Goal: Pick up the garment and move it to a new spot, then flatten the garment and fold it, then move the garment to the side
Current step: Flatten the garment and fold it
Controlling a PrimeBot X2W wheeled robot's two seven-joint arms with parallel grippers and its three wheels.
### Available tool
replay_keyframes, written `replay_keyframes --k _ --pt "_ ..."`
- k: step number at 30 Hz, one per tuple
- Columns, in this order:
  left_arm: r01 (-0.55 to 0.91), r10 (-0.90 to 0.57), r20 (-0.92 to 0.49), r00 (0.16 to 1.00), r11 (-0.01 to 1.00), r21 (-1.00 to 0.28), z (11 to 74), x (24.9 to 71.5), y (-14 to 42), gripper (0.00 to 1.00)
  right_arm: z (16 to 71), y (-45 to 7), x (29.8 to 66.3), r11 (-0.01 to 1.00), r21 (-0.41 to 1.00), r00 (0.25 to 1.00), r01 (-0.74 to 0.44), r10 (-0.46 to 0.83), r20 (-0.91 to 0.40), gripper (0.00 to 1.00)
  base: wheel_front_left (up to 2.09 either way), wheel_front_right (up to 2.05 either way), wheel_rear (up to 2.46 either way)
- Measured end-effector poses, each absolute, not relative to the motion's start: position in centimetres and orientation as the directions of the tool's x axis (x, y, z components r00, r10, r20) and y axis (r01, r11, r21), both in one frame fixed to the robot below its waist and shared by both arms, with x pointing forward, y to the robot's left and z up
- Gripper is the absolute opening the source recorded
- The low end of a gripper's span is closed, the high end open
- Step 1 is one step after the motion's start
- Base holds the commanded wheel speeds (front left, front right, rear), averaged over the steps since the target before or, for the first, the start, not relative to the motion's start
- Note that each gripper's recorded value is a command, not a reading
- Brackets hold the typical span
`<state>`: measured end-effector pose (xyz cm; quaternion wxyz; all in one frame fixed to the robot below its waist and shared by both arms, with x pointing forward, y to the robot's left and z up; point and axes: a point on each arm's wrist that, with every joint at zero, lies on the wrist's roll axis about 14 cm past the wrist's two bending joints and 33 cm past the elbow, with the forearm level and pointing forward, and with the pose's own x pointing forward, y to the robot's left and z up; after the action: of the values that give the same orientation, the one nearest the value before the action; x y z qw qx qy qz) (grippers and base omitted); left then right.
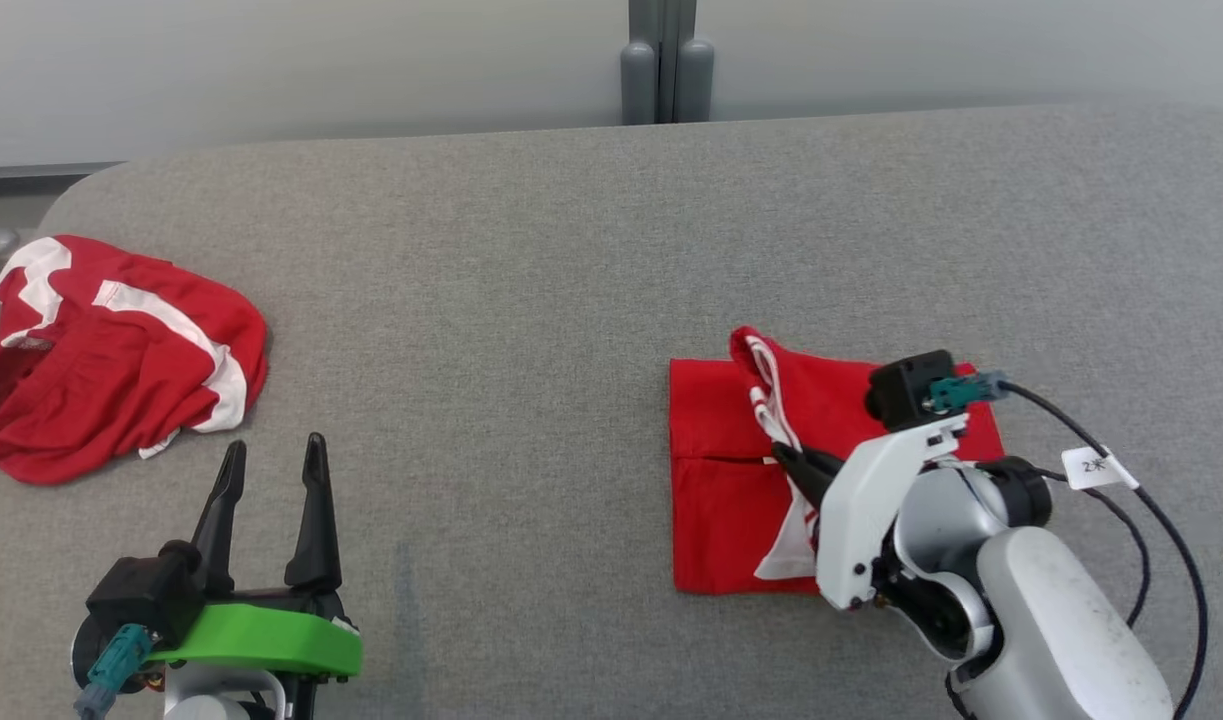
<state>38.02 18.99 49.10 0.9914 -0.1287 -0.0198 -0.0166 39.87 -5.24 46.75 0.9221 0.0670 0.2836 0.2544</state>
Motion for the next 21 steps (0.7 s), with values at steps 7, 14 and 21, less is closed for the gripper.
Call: replay_keyframes --k 7,14,21 --pt "0.018 -0.009 0.036 0.999 0.966 -0.258 48.9 37.6 19.7 1.00 44.1 -2.2 40.2 0.838 0.260 0.644 -0.480 0.538 -0.545 0.00 0.00 0.00 0.00" --pt "-0.003 0.012 0.031 0.999 0.967 -0.256 48.8 37.2 20.4 1.00 42.9 -1.3 41.2 0.839 0.241 0.647 -0.487 0.533 -0.546 1.00 0.00 0.00 0.00" --pt "-0.005 0.013 0.032 0.999 0.966 -0.260 48.8 37.1 20.4 1.00 45.0 0.2 42.0 0.813 0.302 0.678 -0.498 0.582 -0.449 1.00 0.00 0.00 0.00"
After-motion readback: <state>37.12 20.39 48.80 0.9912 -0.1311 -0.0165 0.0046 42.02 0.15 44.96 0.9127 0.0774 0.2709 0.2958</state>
